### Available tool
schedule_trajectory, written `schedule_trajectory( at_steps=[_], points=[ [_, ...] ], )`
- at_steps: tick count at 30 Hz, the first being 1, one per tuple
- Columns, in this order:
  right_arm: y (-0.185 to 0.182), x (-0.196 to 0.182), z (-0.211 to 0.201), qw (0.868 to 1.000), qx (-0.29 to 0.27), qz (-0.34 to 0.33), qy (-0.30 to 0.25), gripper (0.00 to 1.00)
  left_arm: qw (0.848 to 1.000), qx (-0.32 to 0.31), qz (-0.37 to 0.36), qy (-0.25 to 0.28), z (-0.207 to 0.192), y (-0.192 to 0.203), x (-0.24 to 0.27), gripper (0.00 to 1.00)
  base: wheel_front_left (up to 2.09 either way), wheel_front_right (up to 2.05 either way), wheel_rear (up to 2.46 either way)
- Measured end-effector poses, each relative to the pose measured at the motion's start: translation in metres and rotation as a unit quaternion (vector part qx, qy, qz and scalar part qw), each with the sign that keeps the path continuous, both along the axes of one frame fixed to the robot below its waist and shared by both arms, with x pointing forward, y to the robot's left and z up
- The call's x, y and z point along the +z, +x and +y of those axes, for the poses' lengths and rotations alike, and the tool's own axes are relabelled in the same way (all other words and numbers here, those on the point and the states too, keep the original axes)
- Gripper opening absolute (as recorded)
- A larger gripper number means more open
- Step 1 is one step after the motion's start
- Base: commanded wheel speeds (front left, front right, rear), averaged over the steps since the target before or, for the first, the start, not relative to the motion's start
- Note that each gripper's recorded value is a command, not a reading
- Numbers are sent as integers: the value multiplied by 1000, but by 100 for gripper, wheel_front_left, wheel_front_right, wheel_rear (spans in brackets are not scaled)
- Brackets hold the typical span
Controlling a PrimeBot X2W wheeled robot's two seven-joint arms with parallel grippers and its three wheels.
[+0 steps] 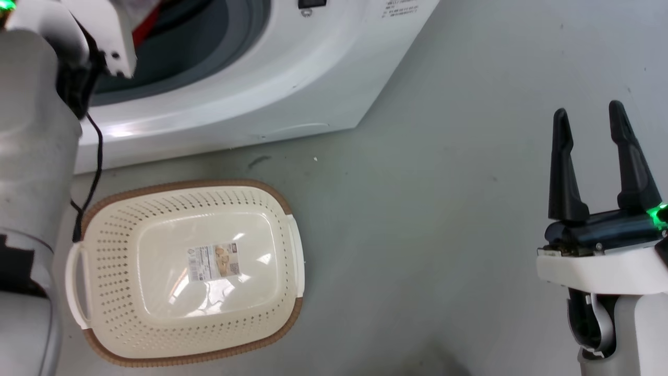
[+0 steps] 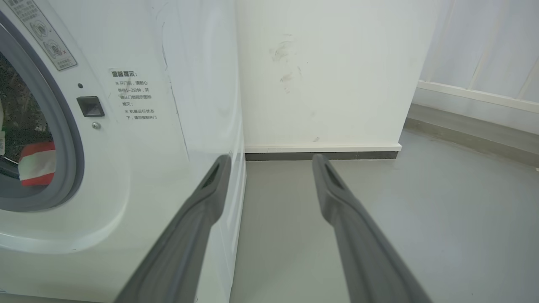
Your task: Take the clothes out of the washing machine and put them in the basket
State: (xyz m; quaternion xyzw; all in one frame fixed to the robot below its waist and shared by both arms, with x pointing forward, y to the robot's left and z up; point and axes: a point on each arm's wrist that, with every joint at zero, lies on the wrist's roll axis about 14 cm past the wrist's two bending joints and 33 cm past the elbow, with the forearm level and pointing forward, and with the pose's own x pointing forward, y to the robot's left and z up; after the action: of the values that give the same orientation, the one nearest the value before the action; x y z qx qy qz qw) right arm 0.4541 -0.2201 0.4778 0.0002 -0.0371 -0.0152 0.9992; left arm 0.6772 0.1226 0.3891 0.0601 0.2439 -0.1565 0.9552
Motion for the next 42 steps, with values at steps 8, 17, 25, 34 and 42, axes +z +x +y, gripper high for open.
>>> schedule_trajectory(
  at_steps=[8, 17, 25, 34, 42],
  points=[
    [-18, 22, 13, 1000, 15, -19, 0, 100, 997, -15, -71, -12, 8, -46, 30, 0, 0, 0, 0],
    [-46, 43, 28, 999, 35, -38, 1, 100, 991, -28, -126, -23, 8, -109, 59, 0, 0, 0, 0],
    [-71, 58, 44, 997, 55, -52, 2, 100, 987, -26, -152, -38, 7, -168, 74, 0, 0, 0, 0],
    [-91, 70, 53, 995, 69, -69, 3, 100, 988, -29, -145, -52, 3, -242, 62, 0, 0, 0, 0],
    [-88, 68, 60, 995, 79, -67, 2, 100, 994, -35, -85, -64, -6, -278, 26, 0, 0, 0, 0]
  ],
)
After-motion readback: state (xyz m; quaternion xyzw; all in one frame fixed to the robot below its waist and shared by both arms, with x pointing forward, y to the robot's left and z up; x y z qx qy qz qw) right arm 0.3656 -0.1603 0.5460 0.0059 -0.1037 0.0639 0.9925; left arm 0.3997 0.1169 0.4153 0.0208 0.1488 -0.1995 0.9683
